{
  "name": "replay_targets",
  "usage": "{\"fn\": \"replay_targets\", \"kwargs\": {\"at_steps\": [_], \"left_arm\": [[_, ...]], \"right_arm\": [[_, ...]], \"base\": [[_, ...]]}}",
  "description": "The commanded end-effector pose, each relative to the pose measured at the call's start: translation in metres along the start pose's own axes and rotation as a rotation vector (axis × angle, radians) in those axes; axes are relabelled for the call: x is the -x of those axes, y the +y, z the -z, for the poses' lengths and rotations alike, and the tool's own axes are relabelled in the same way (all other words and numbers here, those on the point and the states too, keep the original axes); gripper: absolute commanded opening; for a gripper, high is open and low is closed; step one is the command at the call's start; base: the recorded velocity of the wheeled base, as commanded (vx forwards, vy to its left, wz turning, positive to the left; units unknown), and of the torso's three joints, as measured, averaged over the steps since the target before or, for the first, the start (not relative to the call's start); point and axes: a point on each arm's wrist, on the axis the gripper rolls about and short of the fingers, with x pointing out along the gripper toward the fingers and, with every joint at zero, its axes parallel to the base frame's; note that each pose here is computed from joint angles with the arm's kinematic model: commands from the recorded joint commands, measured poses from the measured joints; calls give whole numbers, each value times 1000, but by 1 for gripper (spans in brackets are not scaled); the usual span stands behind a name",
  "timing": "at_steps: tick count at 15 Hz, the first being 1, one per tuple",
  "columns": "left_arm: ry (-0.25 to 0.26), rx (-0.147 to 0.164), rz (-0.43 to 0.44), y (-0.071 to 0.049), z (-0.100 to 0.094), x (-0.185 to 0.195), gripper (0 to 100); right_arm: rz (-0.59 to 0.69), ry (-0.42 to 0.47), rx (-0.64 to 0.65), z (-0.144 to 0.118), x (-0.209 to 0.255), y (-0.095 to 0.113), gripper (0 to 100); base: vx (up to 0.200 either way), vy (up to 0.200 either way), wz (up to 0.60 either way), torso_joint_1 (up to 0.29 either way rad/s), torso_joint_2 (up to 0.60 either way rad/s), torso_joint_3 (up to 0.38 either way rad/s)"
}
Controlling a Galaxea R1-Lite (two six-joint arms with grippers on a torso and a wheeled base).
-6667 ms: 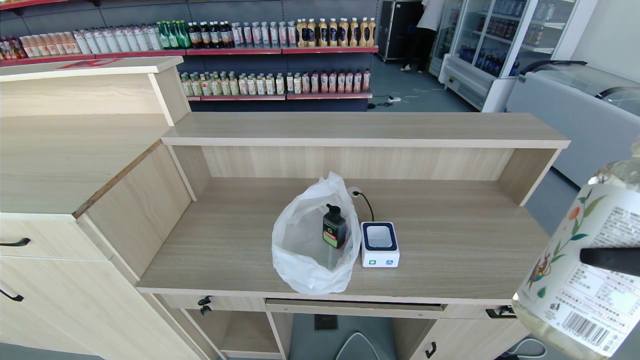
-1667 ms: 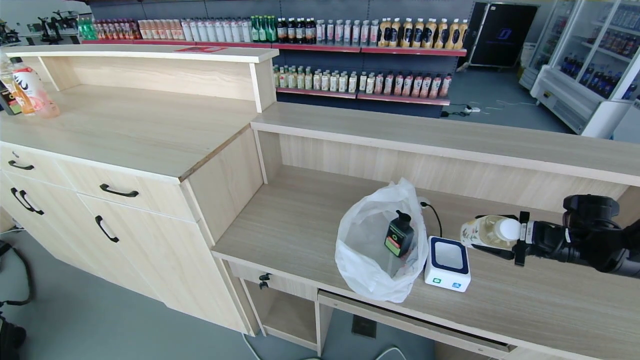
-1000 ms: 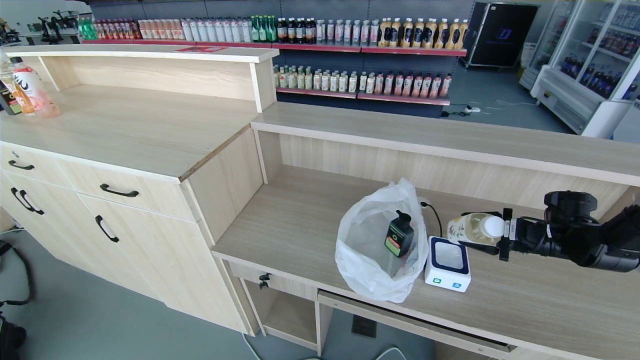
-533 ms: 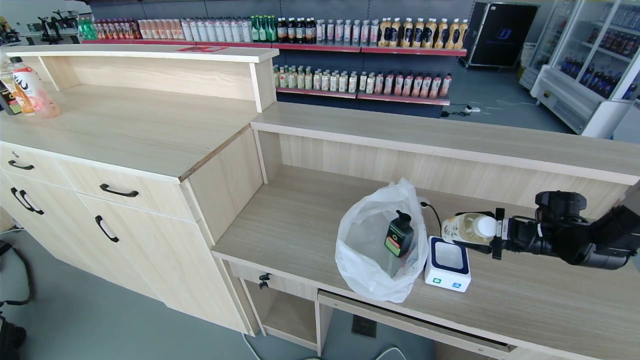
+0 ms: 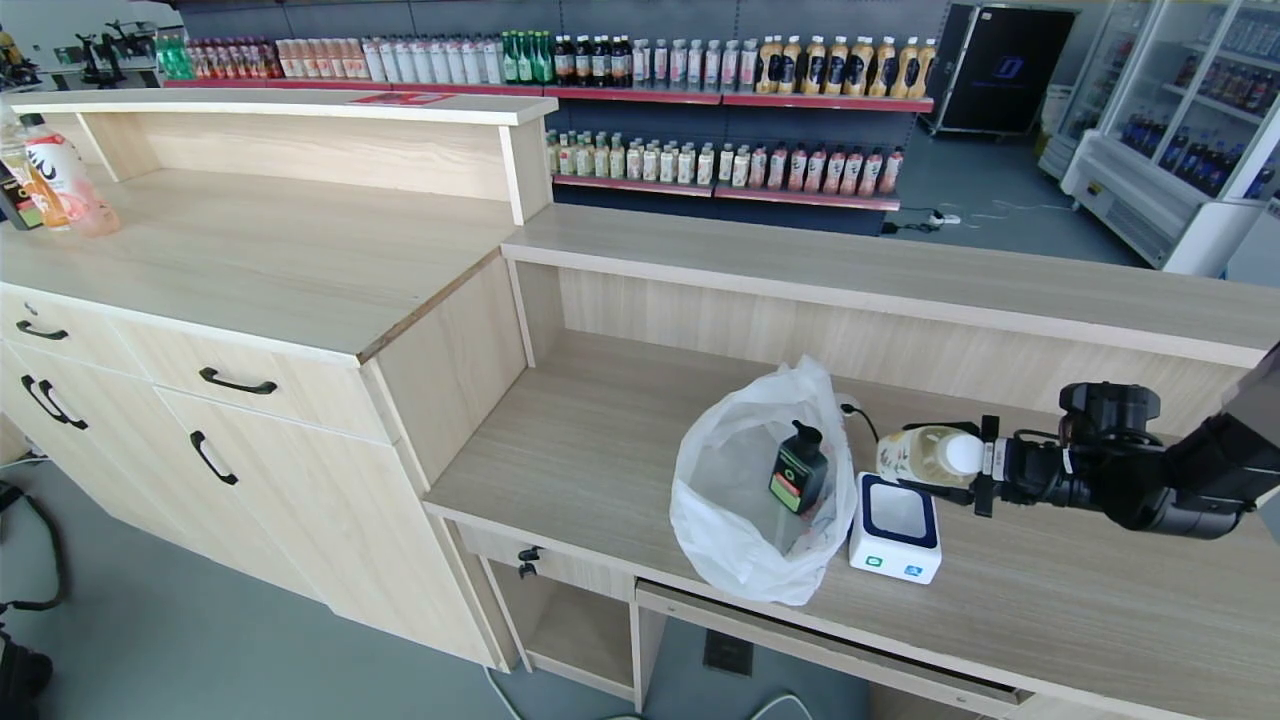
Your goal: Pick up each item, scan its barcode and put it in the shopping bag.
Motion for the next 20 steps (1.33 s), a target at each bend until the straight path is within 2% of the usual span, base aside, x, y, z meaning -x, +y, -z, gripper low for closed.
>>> {"fn": "replay_targets", "kwargs": {"at_steps": [1,16,19,20], "left_arm": [[-1,0,-1,0,0,0,100],[-1,0,-1,0,0,0,100],[-1,2,-1,0,0,0,100],[-1,2,-1,0,0,0,100]], "right_arm": [[0,-3,5,1,-2,-1,0],[-7,-17,7,-3,-8,-1,0],[30,33,-78,-4,23,-4,0],[70,64,-125,-8,45,-13,0]], "base": [[0,0,0,0,0,0],[0,0,0,0,0,0],[0,0,0,0,0,0],[0,0,0,0,0,0]]}}
